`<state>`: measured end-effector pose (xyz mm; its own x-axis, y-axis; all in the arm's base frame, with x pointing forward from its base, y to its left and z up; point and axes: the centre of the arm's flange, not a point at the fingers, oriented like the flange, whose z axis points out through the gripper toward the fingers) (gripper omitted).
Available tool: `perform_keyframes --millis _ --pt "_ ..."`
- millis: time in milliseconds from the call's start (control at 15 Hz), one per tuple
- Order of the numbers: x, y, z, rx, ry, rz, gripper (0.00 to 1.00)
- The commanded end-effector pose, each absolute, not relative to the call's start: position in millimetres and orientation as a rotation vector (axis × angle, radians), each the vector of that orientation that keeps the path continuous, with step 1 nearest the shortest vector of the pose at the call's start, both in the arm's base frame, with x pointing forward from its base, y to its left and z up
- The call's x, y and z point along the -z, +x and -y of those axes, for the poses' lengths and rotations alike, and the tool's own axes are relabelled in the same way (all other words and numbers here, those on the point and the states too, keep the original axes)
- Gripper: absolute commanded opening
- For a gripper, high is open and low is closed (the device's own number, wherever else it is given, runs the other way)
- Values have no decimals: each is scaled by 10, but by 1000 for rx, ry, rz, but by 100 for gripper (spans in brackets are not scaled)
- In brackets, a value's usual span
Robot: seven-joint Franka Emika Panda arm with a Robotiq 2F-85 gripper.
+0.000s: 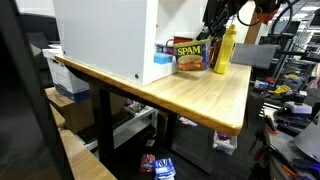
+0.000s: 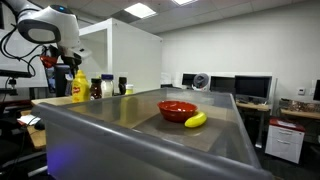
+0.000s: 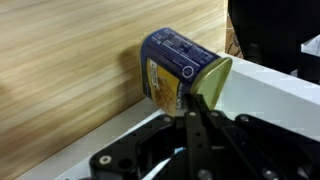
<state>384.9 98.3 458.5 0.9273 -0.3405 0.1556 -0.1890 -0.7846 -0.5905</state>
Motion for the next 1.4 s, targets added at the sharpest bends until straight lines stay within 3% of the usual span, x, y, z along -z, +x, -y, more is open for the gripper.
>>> perform_keyframes --millis 0,1333 --pt "-4684 3732 -782 344 -2471 -409 1" --pt "-4783 3425 -531 276 -2599 -463 1"
